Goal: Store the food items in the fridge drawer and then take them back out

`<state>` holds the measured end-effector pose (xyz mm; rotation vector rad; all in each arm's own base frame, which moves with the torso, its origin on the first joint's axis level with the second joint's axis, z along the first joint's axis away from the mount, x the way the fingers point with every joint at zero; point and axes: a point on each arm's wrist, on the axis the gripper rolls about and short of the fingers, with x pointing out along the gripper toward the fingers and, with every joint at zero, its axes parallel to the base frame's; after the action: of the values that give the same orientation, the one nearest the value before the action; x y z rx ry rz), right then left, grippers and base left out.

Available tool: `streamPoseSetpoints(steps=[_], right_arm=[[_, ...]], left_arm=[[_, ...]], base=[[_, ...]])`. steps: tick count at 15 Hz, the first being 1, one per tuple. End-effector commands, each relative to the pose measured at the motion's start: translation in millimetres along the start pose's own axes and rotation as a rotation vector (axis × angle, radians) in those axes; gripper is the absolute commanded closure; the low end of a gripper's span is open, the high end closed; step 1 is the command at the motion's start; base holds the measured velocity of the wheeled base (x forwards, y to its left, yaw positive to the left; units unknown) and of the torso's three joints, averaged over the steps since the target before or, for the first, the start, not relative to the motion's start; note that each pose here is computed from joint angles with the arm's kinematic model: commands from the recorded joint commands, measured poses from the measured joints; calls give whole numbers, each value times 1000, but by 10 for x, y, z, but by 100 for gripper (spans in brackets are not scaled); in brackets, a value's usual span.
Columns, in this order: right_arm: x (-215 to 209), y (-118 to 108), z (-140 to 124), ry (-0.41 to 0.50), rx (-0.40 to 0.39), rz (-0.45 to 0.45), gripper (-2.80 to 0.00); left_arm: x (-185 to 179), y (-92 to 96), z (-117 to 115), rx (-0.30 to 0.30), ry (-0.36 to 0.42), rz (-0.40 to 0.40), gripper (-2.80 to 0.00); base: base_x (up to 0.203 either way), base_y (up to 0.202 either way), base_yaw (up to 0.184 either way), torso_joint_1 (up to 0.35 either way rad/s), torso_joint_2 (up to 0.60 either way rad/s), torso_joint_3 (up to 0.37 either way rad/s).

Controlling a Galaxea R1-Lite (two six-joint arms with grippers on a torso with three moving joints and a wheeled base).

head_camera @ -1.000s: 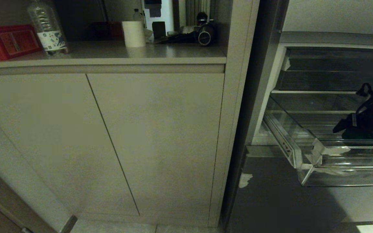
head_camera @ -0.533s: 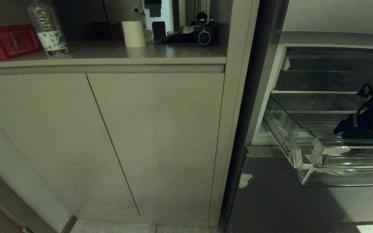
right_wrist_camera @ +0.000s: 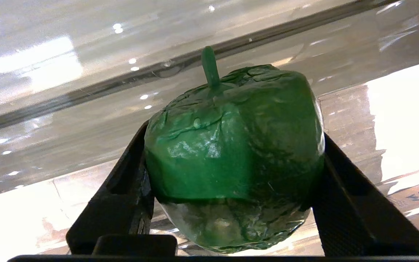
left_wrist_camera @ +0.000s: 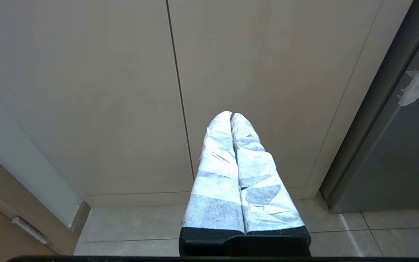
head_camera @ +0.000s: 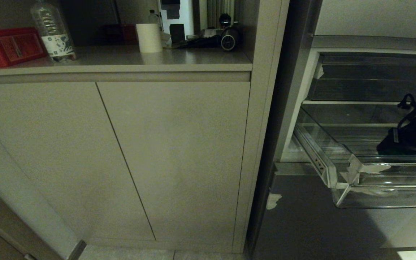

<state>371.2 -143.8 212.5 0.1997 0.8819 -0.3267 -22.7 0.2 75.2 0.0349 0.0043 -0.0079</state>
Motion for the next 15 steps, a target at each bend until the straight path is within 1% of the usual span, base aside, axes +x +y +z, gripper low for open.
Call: streamPoseSetpoints(steps=[1,3,5,7,10,15], right_arm=[[-134,11,25,-29,1,4,0],[-314,18,42,-67,1,7,0],[-580,29,50,-121,1,11,0],[-802,32,4,-153,0,12,0],[-1136,34,-187,-174,-1,13,0],[-1774,3,-519,-272,7,4,0]], left_arm=[[0,0,1,0,-1,0,0],[0,0,0,0,0,0,0],[1,0,0,0,1,0,0],[0,0,0,0,0,0,0],[1,0,0,0,2,0,0],[0,0,1,0,-1,0,0]], base=[[0,0,0,0,0,0],[0,0,0,0,0,0],[0,0,0,0,0,0],[0,0,0,0,0,0],[0,0,0,0,0,0],[0,0,0,0,0,0]])
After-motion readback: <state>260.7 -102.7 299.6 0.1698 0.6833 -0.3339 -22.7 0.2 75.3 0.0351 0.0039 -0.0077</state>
